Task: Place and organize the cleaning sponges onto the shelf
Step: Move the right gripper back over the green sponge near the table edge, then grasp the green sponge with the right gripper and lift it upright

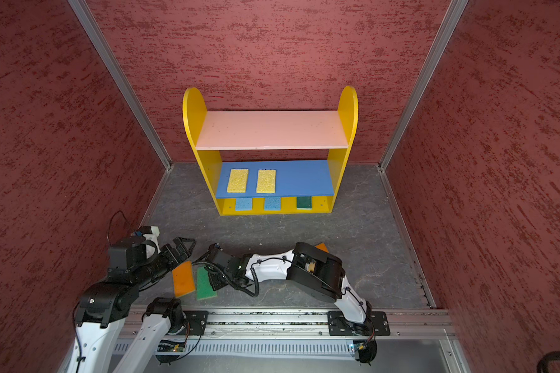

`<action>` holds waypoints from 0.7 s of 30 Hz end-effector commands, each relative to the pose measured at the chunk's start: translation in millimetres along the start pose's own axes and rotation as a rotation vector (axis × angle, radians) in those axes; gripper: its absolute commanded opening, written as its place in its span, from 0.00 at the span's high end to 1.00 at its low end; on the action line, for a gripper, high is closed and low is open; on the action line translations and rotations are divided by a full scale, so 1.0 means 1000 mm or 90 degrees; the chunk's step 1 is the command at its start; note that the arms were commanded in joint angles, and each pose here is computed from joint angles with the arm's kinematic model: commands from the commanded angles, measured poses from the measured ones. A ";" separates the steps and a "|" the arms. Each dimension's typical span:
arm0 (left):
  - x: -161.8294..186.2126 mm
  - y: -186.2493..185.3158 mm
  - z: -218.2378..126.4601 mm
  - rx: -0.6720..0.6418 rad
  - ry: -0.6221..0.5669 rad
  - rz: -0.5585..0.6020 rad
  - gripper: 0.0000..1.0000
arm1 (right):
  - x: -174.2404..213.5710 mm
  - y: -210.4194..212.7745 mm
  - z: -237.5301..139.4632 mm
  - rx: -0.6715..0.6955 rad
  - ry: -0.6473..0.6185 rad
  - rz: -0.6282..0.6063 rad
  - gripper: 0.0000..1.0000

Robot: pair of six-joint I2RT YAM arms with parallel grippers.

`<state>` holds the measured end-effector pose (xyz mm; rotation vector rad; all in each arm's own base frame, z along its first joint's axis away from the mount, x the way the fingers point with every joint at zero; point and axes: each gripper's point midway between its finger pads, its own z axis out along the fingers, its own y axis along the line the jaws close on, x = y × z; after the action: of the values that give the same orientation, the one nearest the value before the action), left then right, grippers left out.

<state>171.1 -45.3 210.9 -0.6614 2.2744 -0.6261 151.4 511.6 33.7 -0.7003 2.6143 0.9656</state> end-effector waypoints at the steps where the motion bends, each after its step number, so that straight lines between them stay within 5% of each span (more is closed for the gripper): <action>1: -0.007 -0.007 0.007 0.021 -0.006 0.007 0.00 | 0.002 -0.029 0.006 0.030 0.005 0.045 0.89; 4: -0.010 -0.008 0.013 0.027 -0.001 0.006 0.00 | -0.001 -0.042 0.000 0.046 0.000 0.062 1.00; 21: 0.004 -0.054 0.051 0.218 0.105 0.039 0.00 | -0.066 -0.117 -0.128 0.112 -0.162 0.096 1.00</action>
<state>213.5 -86.2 191.6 -0.5144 2.3131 -0.9396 244.7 383.3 71.7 -0.3426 2.5754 0.7972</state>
